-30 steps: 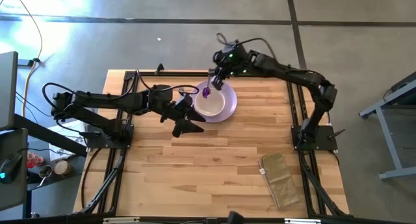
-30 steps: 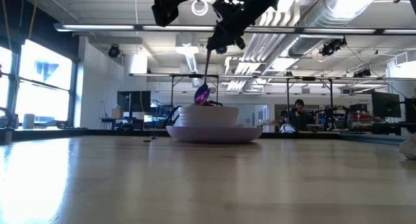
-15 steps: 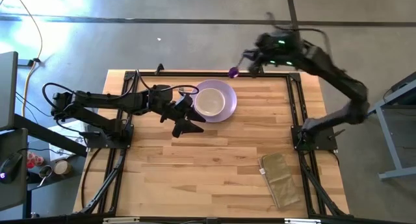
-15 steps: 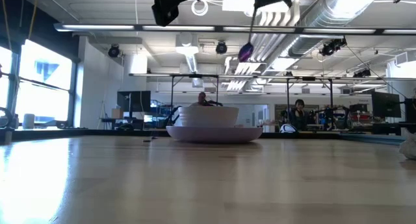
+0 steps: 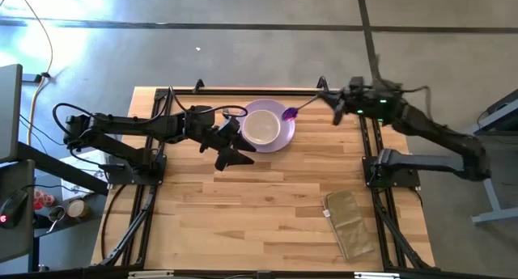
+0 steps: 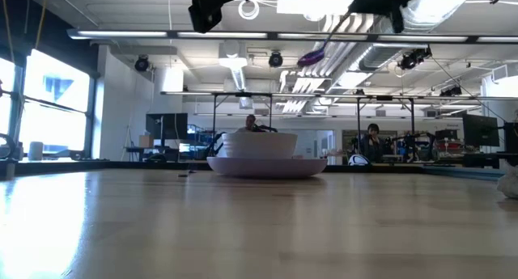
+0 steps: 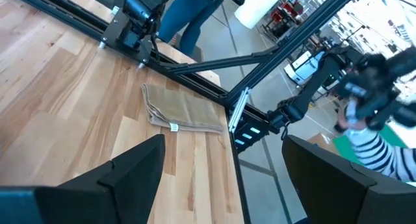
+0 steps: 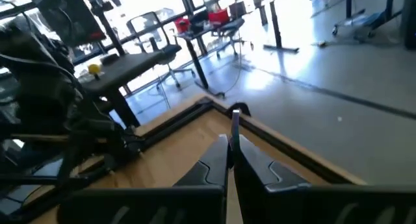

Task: Set table place
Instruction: Put the violet spoon into the white bowl

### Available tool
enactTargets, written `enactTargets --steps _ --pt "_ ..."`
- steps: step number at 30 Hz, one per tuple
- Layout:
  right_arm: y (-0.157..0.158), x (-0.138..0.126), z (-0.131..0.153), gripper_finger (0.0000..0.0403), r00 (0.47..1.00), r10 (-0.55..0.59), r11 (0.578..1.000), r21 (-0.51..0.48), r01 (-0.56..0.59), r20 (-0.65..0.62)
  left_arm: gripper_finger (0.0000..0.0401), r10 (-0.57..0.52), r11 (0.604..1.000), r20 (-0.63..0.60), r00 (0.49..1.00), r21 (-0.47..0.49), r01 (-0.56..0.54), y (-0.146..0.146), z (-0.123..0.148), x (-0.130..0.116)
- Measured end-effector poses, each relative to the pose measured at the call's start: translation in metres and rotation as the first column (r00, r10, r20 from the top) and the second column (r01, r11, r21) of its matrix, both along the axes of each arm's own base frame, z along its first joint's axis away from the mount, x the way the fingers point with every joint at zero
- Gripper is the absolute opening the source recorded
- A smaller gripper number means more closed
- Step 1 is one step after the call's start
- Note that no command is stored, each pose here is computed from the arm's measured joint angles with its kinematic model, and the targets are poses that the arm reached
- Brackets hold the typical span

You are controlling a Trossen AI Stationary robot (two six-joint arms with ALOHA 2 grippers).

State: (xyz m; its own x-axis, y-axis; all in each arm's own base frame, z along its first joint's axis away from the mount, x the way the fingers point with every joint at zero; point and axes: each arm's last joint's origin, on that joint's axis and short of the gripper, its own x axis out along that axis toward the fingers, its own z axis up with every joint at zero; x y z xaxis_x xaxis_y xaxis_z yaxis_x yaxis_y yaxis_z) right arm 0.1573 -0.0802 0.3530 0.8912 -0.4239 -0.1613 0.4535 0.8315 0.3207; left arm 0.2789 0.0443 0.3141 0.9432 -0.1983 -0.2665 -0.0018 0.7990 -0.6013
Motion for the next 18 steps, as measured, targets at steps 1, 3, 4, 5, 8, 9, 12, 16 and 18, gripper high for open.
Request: enactTargets --steps 1,3,4,5,8,9,12,16,18 --pt "-0.003 0.008 -0.007 0.0000 1.000 0.004 1.000 0.015 -0.004 -0.012 0.0298 0.001 1.000 -0.001 1.000 -0.004 -0.001 0.000 0.000 0.000" --pt "-0.011 0.026 -0.022 0.0000 0.998 0.011 0.999 0.037 -0.009 -0.054 0.0298 0.004 1.000 -0.002 1.000 -0.011 -0.004 0.000 0.000 0.000" --pt "-0.016 0.035 -0.027 0.0000 0.998 0.016 0.999 0.042 -0.013 -0.061 0.0298 0.005 1.000 -0.003 1.000 -0.011 -0.005 0.000 0.000 0.000" --pt "-0.020 0.044 -0.033 0.0000 0.997 0.027 0.999 0.049 -0.024 -0.066 0.0298 0.005 1.000 -0.003 1.000 -0.011 -0.005 0.000 0.000 0.000" --pt "-0.034 0.072 -0.048 0.0000 0.992 0.061 0.996 0.065 -0.053 -0.115 0.0298 0.006 1.000 -0.004 1.000 -0.012 -0.006 0.000 0.000 0.000" --pt "-0.038 0.081 -0.051 0.0000 0.989 0.065 0.996 0.063 -0.057 -0.135 0.0298 0.005 1.000 -0.004 1.000 -0.012 -0.005 0.000 0.000 0.000" --pt "-0.050 0.103 -0.056 0.0000 0.980 0.073 0.997 0.045 -0.066 -0.183 0.0298 0.005 1.000 -0.006 1.000 -0.012 -0.005 0.000 0.000 0.000" --pt "-0.062 0.127 -0.068 0.0000 0.967 0.084 0.996 0.055 -0.073 -0.241 0.0298 0.005 1.000 -0.007 1.000 -0.013 -0.005 0.000 0.000 0.000" --pt "-0.067 0.137 -0.075 0.0000 0.961 0.087 0.995 0.065 -0.072 -0.261 0.0298 0.005 1.000 -0.007 1.000 -0.013 -0.005 0.000 0.000 0.000"
